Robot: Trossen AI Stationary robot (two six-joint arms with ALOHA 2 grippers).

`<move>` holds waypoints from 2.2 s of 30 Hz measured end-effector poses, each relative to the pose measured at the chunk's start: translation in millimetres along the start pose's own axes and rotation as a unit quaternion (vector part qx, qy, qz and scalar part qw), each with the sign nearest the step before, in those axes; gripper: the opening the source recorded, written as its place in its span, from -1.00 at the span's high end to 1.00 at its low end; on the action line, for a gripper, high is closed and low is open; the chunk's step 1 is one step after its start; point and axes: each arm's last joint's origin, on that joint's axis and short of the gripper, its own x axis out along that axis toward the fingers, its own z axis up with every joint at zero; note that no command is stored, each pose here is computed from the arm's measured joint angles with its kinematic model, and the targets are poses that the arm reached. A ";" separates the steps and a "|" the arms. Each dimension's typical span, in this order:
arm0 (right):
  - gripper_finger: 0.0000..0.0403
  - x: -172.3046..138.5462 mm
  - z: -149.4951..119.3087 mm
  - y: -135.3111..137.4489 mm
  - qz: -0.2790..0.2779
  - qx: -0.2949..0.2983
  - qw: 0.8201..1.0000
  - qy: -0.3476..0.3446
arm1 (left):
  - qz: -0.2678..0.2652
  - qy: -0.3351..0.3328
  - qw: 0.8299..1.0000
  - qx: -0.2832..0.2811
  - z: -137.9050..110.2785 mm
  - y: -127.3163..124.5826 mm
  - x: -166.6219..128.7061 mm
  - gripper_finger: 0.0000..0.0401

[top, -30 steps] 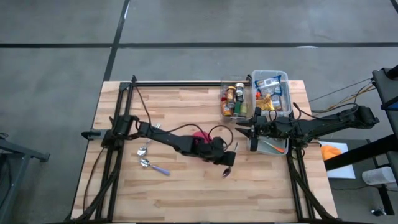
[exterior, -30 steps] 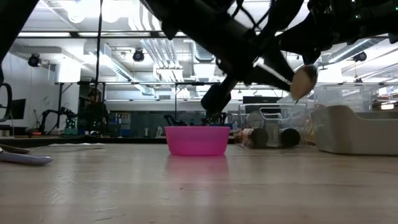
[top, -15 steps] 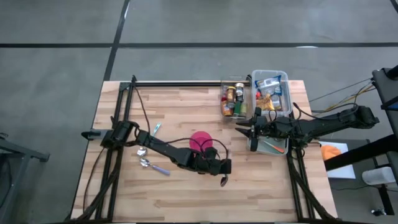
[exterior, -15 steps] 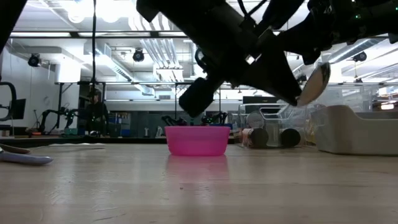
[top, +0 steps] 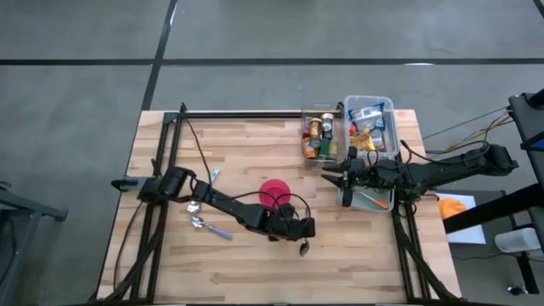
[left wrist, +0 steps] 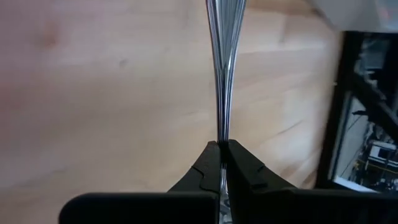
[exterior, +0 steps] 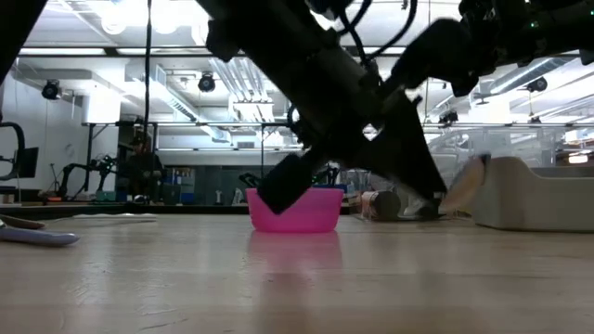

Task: Pick & Place Food Item
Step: Put the silver spoon into the gray bin

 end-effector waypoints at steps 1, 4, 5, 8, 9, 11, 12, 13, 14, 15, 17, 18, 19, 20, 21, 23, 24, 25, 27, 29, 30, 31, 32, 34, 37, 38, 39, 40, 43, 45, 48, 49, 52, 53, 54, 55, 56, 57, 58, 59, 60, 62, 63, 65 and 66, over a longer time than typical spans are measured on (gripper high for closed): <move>0.45 0.0 0.0 -0.1 0.000 0.000 1.000 0.000 | 0.002 0.001 1.000 -0.004 -0.3 1.3 1.4 0.99; 0.45 0.0 0.0 -0.1 0.000 0.000 1.000 0.000 | 0.006 0.001 1.000 -0.006 -0.5 3.5 3.8 0.96; 0.45 0.0 0.0 -0.1 0.000 0.000 1.000 0.000 | 0.005 0.001 1.000 -0.007 -0.3 3.3 3.8 0.93; 0.45 0.0 0.0 -0.1 0.000 0.000 1.000 0.000 | 0.005 -0.001 1.000 -0.007 0.4 3.2 4.0 0.82; 0.45 0.0 0.0 -0.1 0.000 0.000 1.000 0.000 | 0.006 -0.001 1.000 -0.007 0.8 3.4 4.0 0.78; 0.45 0.0 0.0 -0.1 0.000 0.000 1.000 0.000 | 0.006 -0.001 1.000 -0.007 0.8 3.3 4.0 0.71; 0.45 0.0 0.0 0.0 0.000 0.000 1.000 0.000 | 0.006 -0.001 1.000 -0.007 0.7 3.4 4.0 0.69; 0.45 0.0 0.0 -0.1 0.000 0.000 1.000 0.000 | 0.006 -0.001 1.000 -0.007 0.6 3.3 4.0 0.66; 0.45 0.0 0.0 -0.1 0.000 0.000 1.000 0.000 | 0.007 -0.001 1.000 -0.007 0.7 3.6 3.9 0.64; 0.45 0.0 0.0 -0.1 0.000 0.000 1.000 0.000 | 0.009 -0.002 1.000 -0.006 0.8 3.9 3.9 0.61; 0.45 0.0 0.0 0.0 0.000 0.000 1.000 0.000 | 0.009 -0.002 1.000 -0.006 0.9 3.9 3.9 0.56; 0.45 0.0 0.0 -0.1 0.000 0.000 1.000 0.000 | 0.009 -0.002 1.000 -0.006 0.9 3.9 3.9 0.54; 0.45 0.0 0.0 -0.1 0.000 0.000 1.000 0.000 | 0.009 -0.002 1.000 -0.006 0.9 3.9 3.9 0.51; 0.45 0.0 0.0 -0.1 0.000 0.000 1.000 0.000 | 0.009 -0.002 1.000 -0.006 0.9 4.0 3.9 0.49; 0.45 0.0 0.0 -0.1 0.000 0.000 1.000 0.000 | 0.011 -0.002 1.000 -0.005 1.0 4.2 3.9 0.47; 0.45 0.0 0.0 -0.1 0.000 0.000 1.000 0.000 | 0.012 -0.003 1.000 -0.005 1.3 4.4 4.1 0.43; 0.45 0.0 0.0 -0.1 0.000 0.000 1.000 0.000 | 0.011 -0.003 1.000 -0.005 1.3 4.3 4.0 0.41; 0.45 0.0 0.0 -0.1 0.000 0.000 1.000 0.000 | 0.011 -0.003 1.000 -0.005 1.4 4.3 4.0 0.39; 0.45 0.0 0.0 -0.1 0.000 0.000 1.000 0.000 | 0.011 -0.003 1.000 -0.003 1.5 4.3 4.0 0.34; 0.45 0.0 0.0 -0.1 0.000 0.000 1.000 0.000 | 0.011 -0.003 1.000 -0.003 2.4 4.1 4.2 0.31; 0.45 0.0 0.0 -0.1 0.000 0.000 1.000 0.000 | 0.011 -0.004 1.000 -0.002 3.0 3.9 4.2 0.29; 0.45 0.0 0.0 0.0 0.000 0.000 1.000 0.000 | 0.011 -0.004 1.000 0.005 3.7 3.3 3.9 0.28; 0.45 0.0 0.0 0.0 0.000 0.000 1.000 0.000 | 0.009 -0.004 1.000 0.013 5.1 1.9 2.9 0.28; 0.45 0.0 0.0 0.0 0.000 0.000 1.000 0.000 | 0.003 -0.006 1.000 0.027 8.7 -2.3 -0.8 0.27; 0.45 0.0 0.0 0.0 0.000 0.000 1.000 0.000 | -0.010 -0.009 0.999 0.045 15.2 -11.7 -9.9 0.27; 0.45 0.0 0.0 0.0 0.000 0.000 1.000 0.000 | -0.012 -0.011 0.999 0.052 17.5 -14.0 -12.2 0.27; 0.45 0.0 0.0 0.0 0.000 0.000 1.000 0.000 | -0.015 -0.012 0.998 0.060 19.2 -16.0 -14.2 0.27; 0.45 0.0 0.0 0.0 0.000 0.000 1.000 0.000 | -0.017 -0.013 0.997 0.069 21.0 -18.1 -16.6 0.27; 0.45 0.0 0.0 0.0 0.000 0.000 1.000 0.000 | -0.027 -0.016 0.995 0.090 25.8 -26.1 -26.5 0.27; 0.45 0.0 0.0 0.0 0.000 0.000 1.000 0.000 | -0.027 -0.020 0.994 0.106 30.4 -30.4 -33.5 0.27; 0.45 0.0 0.0 0.0 0.000 0.000 1.000 0.000 | 0.001 -0.030 0.991 0.133 43.4 -32.7 -45.3 0.27; 0.45 0.0 0.1 0.0 0.000 0.000 1.000 0.000 | 0.009 -0.035 0.989 0.142 49.3 -33.8 -49.5 0.27; 0.45 0.0 0.1 0.0 0.000 0.000 1.000 0.000 | 0.035 -0.055 0.979 0.194 68.9 -37.8 -64.2 0.27; 0.45 0.0 0.1 0.0 0.000 0.000 1.000 0.000 | 0.041 -0.060 0.972 0.224 75.8 -39.7 -69.1 0.27; 0.45 0.0 0.0 0.0 0.000 0.000 1.000 0.000 | 0.046 -0.063 0.963 0.256 82.2 -41.2 -72.8 0.27; 0.45 0.0 0.1 0.0 0.000 0.000 1.000 0.000 | 0.046 -0.067 0.953 0.291 88.4 -43.9 -77.2 0.27; 0.45 0.0 0.1 0.0 0.000 0.000 1.000 0.000 | 0.045 -0.070 0.941 0.328 94.1 -46.5 -81.1 0.27; 0.45 0.0 0.1 0.0 0.000 0.000 1.000 0.000 | 0.045 -0.074 0.928 0.362 99.8 -48.9 -84.7 0.27; 0.45 0.0 0.1 0.0 0.000 0.000 1.000 0.000 | 0.043 -0.078 0.915 0.393 104.9 -51.8 -89.9 0.27; 0.45 0.0 0.1 0.0 0.000 0.000 1.000 0.000 | 0.043 -0.082 0.903 0.419 109.8 -53.8 -93.6 0.27; 0.45 0.0 0.1 0.0 0.000 0.000 1.000 0.000 | 0.043 -0.086 0.894 0.438 114.3 -55.8 -97.6 0.27; 0.45 0.0 0.1 0.0 0.000 0.000 1.000 0.000 | 0.045 -0.091 0.882 0.460 121.3 -58.0 -103.9 0.27; 0.45 0.0 0.1 0.0 0.000 0.000 1.000 0.000 | 0.048 -0.092 0.873 0.477 123.3 -58.4 -106.4 0.27; 0.45 0.0 0.1 0.0 0.000 0.000 1.000 0.000 | 0.046 -0.094 0.842 0.530 124.1 -60.8 -110.7 0.27; 0.45 0.0 0.1 0.0 0.000 0.000 1.000 0.000 | 0.045 -0.095 0.825 0.555 123.9 -62.1 -112.4 0.27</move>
